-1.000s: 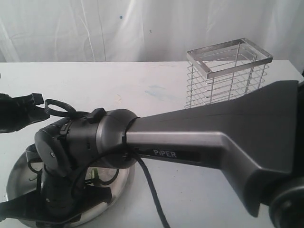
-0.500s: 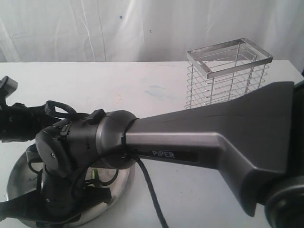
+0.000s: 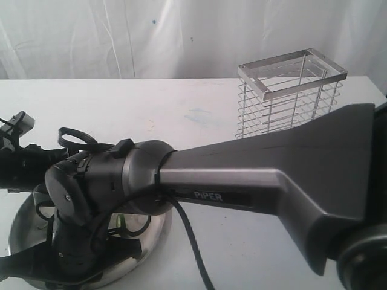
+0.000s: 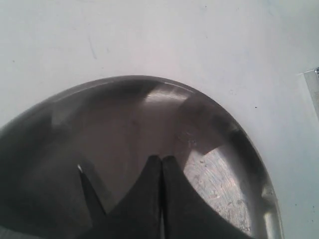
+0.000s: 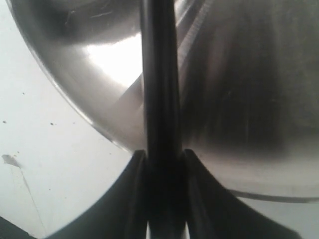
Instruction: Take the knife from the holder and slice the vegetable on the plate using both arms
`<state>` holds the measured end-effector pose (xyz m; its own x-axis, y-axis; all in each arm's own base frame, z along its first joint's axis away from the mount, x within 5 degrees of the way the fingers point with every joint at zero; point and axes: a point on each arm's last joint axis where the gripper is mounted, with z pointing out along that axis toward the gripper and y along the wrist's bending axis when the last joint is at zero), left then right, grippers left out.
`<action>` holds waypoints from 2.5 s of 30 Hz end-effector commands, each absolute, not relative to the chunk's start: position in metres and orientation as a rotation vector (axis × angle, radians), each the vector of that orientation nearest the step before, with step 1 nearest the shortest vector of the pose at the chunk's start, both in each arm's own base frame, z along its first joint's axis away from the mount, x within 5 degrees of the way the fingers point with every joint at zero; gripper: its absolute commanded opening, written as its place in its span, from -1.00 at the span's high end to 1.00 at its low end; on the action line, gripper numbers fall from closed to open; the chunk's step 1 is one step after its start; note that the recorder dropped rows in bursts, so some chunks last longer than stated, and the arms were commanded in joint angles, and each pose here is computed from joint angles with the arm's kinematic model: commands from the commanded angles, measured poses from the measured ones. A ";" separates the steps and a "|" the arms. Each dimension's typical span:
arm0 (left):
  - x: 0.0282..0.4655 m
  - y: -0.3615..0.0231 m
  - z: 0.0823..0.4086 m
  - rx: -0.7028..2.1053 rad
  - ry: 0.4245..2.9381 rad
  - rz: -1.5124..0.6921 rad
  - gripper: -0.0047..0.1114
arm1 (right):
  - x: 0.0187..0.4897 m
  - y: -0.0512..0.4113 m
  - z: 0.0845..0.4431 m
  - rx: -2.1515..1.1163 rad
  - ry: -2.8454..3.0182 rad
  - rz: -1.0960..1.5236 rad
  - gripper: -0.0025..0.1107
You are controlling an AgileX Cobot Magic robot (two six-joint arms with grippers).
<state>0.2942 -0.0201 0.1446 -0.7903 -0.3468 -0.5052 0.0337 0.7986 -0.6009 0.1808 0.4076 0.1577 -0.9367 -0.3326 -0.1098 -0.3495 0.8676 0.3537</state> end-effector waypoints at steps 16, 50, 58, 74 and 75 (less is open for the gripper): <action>0.286 -0.026 0.184 -0.014 2.274 -0.774 0.92 | 0.174 0.396 0.188 -0.628 3.031 0.521 0.96; 0.261 -0.024 0.143 -0.185 2.472 -0.776 0.92 | 0.184 0.399 0.190 -0.629 2.990 0.498 0.96; 0.262 -0.019 0.140 -0.211 2.488 -0.704 0.92 | 0.186 0.397 0.190 -0.641 2.968 0.460 0.96; 0.264 -0.018 0.097 -0.390 2.610 -0.728 0.92 | 0.188 0.397 0.187 -0.646 2.953 0.429 0.96; 0.265 -0.018 0.097 -0.407 2.601 -0.738 0.92 | 0.189 0.397 0.185 -0.647 2.956 0.424 0.96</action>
<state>0.2740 -0.0201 0.1159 -0.8498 -0.3944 -0.3498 -0.1124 0.7838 -0.6107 0.1833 0.3979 0.1863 -0.9103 -0.3977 -0.1153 -0.4140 0.8686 0.2724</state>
